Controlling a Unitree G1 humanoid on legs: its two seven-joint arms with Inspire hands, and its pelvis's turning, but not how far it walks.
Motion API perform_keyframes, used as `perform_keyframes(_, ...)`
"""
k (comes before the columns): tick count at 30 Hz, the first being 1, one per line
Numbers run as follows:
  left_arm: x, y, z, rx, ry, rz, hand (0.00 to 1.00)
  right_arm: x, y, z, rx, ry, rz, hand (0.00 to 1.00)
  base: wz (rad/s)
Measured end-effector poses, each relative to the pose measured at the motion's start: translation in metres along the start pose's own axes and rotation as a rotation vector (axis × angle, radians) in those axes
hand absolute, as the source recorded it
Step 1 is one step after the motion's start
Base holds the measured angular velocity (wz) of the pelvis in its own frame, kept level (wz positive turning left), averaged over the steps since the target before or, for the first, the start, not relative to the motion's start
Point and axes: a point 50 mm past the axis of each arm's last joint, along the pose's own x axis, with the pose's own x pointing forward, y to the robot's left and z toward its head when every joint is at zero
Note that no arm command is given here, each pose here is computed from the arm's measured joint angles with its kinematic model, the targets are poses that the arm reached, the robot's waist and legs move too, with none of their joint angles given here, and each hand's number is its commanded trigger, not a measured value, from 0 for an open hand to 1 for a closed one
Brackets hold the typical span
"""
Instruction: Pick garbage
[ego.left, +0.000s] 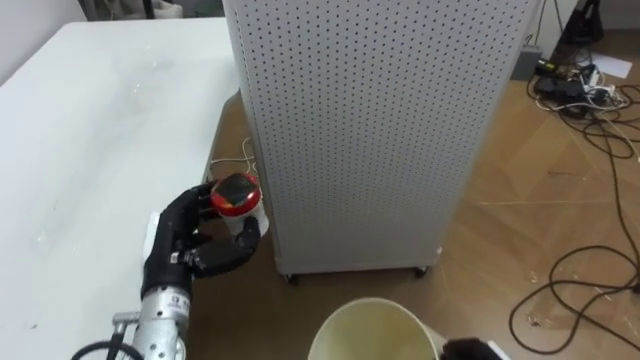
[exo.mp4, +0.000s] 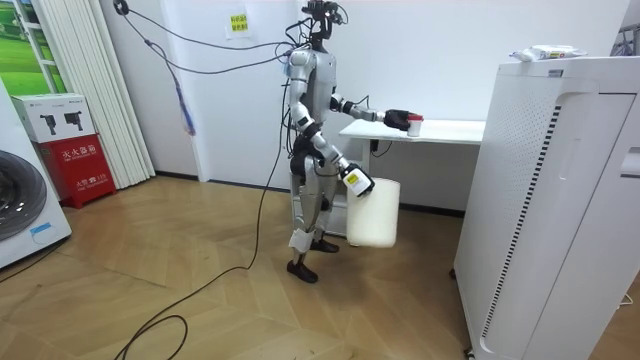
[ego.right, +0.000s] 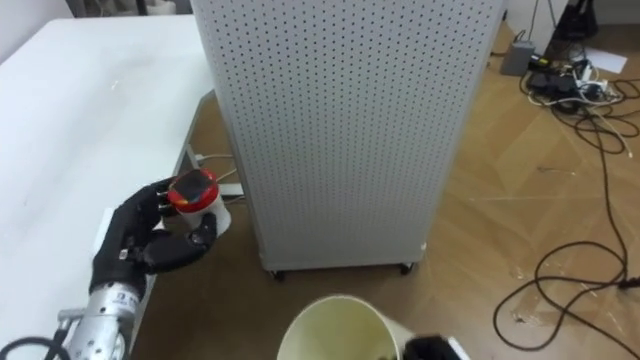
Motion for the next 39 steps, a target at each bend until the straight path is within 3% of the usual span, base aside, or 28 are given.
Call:
perform_keyframes(8, -0.003, -0.018, 0.001, 0.000, -0.006, -0.156, 1.00, 0.009, -0.003, 0.025, 0.028, -0.084, -0.005, 1.00, -0.04)
perform_keyframes(16, -0.013, -0.034, -0.020, 0.027, 0.080, -0.285, 1.00, 0.009, -0.005, 0.017, 0.026, -0.050, -0.004, 1.00, -0.03)
perform_keyframes(39, -0.029, -0.058, -0.032, 0.069, 0.126, -0.481, 1.00, 0.014, -0.018, 0.029, -0.002, -0.080, -0.040, 1.00, -0.02)
